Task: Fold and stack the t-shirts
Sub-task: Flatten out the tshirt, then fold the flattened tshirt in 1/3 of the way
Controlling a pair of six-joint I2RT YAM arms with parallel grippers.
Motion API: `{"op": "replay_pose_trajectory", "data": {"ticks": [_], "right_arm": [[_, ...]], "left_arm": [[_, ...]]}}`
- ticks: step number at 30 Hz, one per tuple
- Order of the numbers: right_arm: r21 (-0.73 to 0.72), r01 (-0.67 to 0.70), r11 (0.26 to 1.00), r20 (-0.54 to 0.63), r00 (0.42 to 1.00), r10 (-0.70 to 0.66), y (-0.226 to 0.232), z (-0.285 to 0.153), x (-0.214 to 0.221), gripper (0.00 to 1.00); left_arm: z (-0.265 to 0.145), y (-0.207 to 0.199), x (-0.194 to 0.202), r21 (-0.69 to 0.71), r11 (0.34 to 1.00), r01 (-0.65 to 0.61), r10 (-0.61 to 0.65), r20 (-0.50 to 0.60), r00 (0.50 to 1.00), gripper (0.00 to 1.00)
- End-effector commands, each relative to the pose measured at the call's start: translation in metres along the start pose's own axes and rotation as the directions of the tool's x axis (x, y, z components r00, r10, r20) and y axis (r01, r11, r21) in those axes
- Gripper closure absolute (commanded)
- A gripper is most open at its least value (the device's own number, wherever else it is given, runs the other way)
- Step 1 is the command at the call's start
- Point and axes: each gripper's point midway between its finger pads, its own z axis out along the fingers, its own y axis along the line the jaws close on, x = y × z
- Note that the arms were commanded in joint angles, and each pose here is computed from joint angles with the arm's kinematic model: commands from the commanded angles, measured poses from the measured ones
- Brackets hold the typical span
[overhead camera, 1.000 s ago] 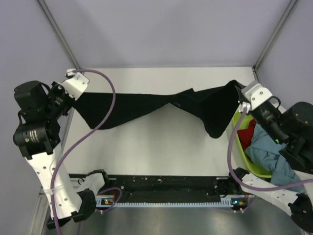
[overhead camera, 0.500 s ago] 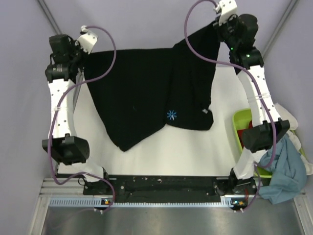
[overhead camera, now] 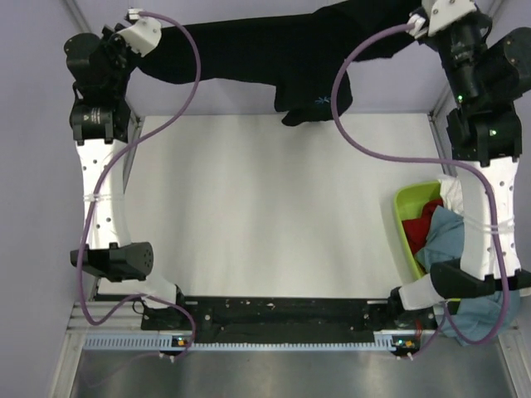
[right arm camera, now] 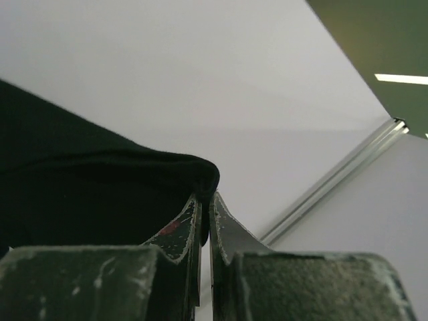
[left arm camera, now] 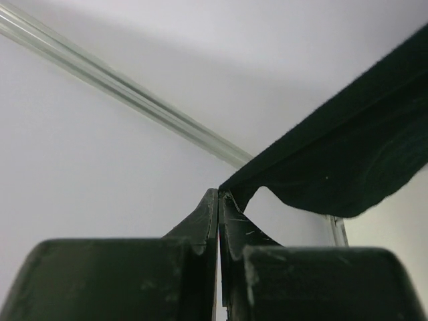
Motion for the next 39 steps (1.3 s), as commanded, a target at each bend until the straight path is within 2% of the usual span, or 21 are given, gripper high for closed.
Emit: {"op": "replay_pose_trajectory", "data": {"ticks": [1, 3, 5, 8, 11, 14, 16, 18, 20, 22, 26, 28, 33, 36, 39], "right_arm": [[-0.200, 0.166, 0.966, -0.104, 0.976, -0.190, 0.027, -0.042, 0.029, 1.00], [-0.410, 0.156, 0.899, -0.125, 0.966, -0.225, 0.076, -0.077, 0.052, 1.00], [-0.612, 0.086, 0.786, -0.126, 0.971, -0.203, 0.130, -0.123, 0.061, 1.00], [-0.783, -0.094, 0.615, -0.174, 0.982, -0.070, 0.211, -0.196, 0.053, 1.00], [-0.901, -0.203, 0.383, -0.201, 0.979, 0.046, 0.287, -0.272, 0.029, 1.00], [-0.930, -0.353, 0.100, -0.345, 0.934, 0.090, 0.340, -0.350, 0.015, 1.00], [-0.888, -0.443, -0.121, -0.452, 0.891, 0.051, 0.368, -0.405, 0.008, 1.00], [-0.830, -0.481, -0.283, -0.492, 0.870, -0.036, 0.379, -0.448, 0.006, 1.00], [-0.773, -0.499, -0.391, -0.496, 0.860, -0.115, 0.378, -0.476, 0.005, 1.00], [-0.760, -0.469, -0.451, -0.481, 0.871, -0.095, 0.369, -0.486, -0.004, 1.00], [-0.771, -0.392, -0.502, -0.437, 0.899, -0.031, 0.367, -0.490, -0.010, 1.00], [-0.819, -0.341, -0.462, -0.379, 0.925, -0.013, 0.378, -0.479, 0.000, 1.00], [-0.895, -0.416, -0.163, -0.406, 0.909, -0.095, 0.415, -0.419, 0.064, 1.00], [-0.896, -0.442, 0.035, -0.442, 0.884, -0.155, 0.430, -0.379, 0.105, 1.00], [-0.895, -0.428, 0.129, -0.445, 0.877, -0.179, 0.446, -0.350, 0.131, 1.00]], "left_arm": [[-0.025, 0.010, 0.030, -0.035, 0.990, -0.139, 0.134, -0.124, 0.983, 1.00], [-0.037, -0.002, 0.051, 0.012, 0.982, -0.187, 0.186, -0.188, 0.964, 1.00], [-0.054, -0.019, 0.074, 0.092, 0.972, -0.216, 0.233, -0.252, 0.939, 1.00], [-0.090, -0.046, 0.117, 0.217, 0.952, -0.218, 0.288, -0.387, 0.876, 1.00], [-0.148, -0.091, 0.171, 0.417, 0.897, -0.146, 0.362, -0.504, 0.784, 1.00], [-0.217, -0.145, 0.227, 0.613, 0.790, -0.031, 0.471, -0.573, 0.671, 1.00], [-0.255, -0.166, 0.257, 0.672, 0.741, 0.019, 0.532, -0.603, 0.594, 1.00], [-0.286, -0.180, 0.281, 0.704, 0.709, 0.054, 0.583, -0.627, 0.516, 1.00], [-0.309, -0.190, 0.295, 0.725, 0.684, 0.086, 0.614, -0.635, 0.470, 1.00], [-0.324, -0.195, 0.300, 0.733, 0.671, 0.117, 0.620, -0.640, 0.455, 1.00], [-0.335, -0.209, 0.300, 0.734, 0.659, 0.164, 0.594, -0.641, 0.485, 1.00], [-0.327, -0.219, 0.303, 0.725, 0.667, 0.171, 0.566, -0.642, 0.517, 1.00], [-0.305, -0.246, 0.314, 0.716, 0.671, 0.193, 0.510, -0.635, 0.580, 1.00], [-0.294, -0.250, 0.323, 0.695, 0.695, 0.184, 0.497, -0.650, 0.576, 1.00], [-0.289, -0.256, 0.335, 0.676, 0.715, 0.180, 0.494, -0.670, 0.554, 1.00]]}}
